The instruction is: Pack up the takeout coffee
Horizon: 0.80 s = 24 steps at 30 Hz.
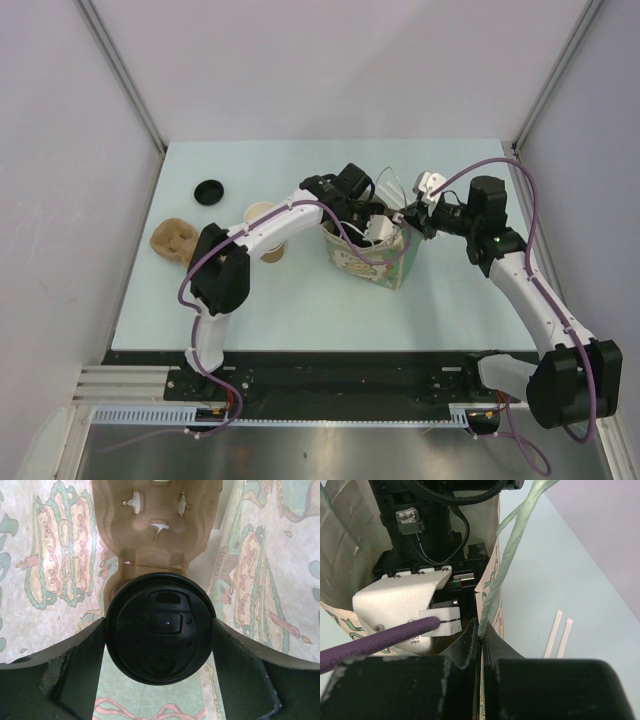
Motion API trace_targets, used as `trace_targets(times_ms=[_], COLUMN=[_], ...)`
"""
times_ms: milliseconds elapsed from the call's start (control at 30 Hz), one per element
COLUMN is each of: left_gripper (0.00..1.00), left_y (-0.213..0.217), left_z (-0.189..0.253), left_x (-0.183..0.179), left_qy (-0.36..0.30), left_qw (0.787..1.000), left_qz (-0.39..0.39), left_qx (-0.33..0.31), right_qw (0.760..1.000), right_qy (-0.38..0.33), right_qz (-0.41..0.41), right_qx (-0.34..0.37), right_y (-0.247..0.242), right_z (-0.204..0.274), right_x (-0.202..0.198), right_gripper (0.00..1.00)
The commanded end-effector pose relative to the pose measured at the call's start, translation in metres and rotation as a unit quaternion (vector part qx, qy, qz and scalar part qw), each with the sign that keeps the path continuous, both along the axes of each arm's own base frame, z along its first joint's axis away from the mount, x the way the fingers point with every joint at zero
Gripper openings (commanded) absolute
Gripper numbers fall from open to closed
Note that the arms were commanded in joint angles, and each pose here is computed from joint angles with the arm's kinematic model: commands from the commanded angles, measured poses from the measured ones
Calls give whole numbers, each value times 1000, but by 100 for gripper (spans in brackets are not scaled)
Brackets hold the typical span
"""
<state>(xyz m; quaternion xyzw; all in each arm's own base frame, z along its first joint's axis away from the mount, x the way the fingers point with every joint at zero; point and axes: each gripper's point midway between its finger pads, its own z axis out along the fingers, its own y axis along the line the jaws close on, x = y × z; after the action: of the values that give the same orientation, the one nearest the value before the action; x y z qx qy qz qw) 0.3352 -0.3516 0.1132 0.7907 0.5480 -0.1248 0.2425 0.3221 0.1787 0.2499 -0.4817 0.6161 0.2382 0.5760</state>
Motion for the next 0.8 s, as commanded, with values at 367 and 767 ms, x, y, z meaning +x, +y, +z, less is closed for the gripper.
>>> trace_targets(times_ms=[367,767], left_gripper=[68,89], left_y=[5,0], left_z=[44,75], left_x=[6,-6], left_qy=[-17,-4], left_qw=[998,997], left_qz=[43,38], left_qx=[-33,-61], right_qw=[999,999], right_qy=[2,19], right_qz=[28,38], right_qx=[25,34], right_y=[12,14], right_z=[15,21], right_x=[-1,-9], right_gripper=[0,0])
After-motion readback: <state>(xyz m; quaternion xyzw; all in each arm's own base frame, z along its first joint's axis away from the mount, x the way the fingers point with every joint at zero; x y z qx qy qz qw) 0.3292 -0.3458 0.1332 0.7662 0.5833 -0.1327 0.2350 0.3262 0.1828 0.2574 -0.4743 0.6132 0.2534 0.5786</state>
